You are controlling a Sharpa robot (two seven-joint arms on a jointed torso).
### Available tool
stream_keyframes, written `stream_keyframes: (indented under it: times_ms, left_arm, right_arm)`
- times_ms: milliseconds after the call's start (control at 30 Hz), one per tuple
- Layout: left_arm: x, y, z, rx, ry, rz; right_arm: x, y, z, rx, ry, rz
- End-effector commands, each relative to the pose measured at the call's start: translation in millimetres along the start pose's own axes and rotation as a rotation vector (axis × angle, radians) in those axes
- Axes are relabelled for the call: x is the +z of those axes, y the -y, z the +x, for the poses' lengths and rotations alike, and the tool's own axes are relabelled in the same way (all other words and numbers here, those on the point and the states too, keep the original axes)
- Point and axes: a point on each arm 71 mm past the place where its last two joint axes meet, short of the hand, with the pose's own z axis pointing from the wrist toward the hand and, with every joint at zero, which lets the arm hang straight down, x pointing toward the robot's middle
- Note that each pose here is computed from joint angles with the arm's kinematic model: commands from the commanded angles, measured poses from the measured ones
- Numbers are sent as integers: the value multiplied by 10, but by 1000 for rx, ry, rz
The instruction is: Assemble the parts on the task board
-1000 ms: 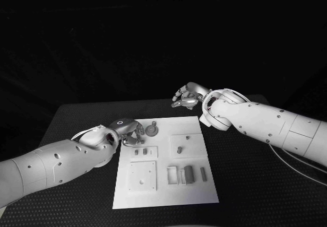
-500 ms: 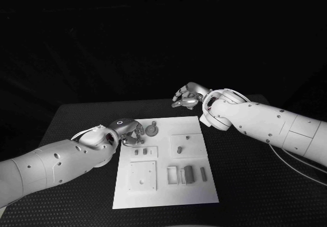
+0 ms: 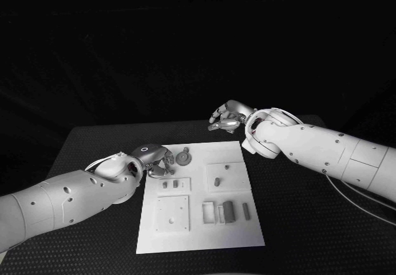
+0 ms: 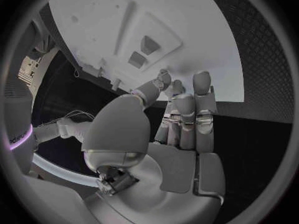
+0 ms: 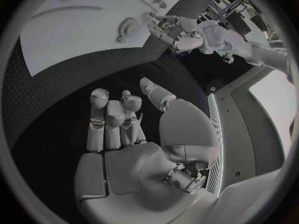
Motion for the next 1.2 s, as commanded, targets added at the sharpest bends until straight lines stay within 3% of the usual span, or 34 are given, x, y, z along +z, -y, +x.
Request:
stream_keyframes:
  times_ms: [33,567,667,733,833,900,1067,1200]
  left_arm:
    - [-30,-23,-27,-3,17,-7]
    - [-163,-301,-235,-176,61,-115]
    - [-202,-391,-263,-280,72,-160]
    - [-243,-480,-256,-435,36,-190]
    - [-297,-577,-262,-684,43,-233]
    - [-333,-614,-276,-793,55,-215]
    - [-436,-651,-333,-889,53,-143]
    - [-517,-691,-364,-975,81,-142]
  right_arm:
    - [-6,16,-7,-2,-3,-1]
    - [-84,204,-111,-6,8,0]
    - [-117,240,-108,-19,3,-8]
    - [-159,268,-71,-50,-17,-29]
    - [-212,284,-21,-86,-54,-55]
    - [-253,288,5,-126,-63,-77]
    - [-353,368,58,-179,-81,-95]
    - [-422,451,93,-217,-92,-105]
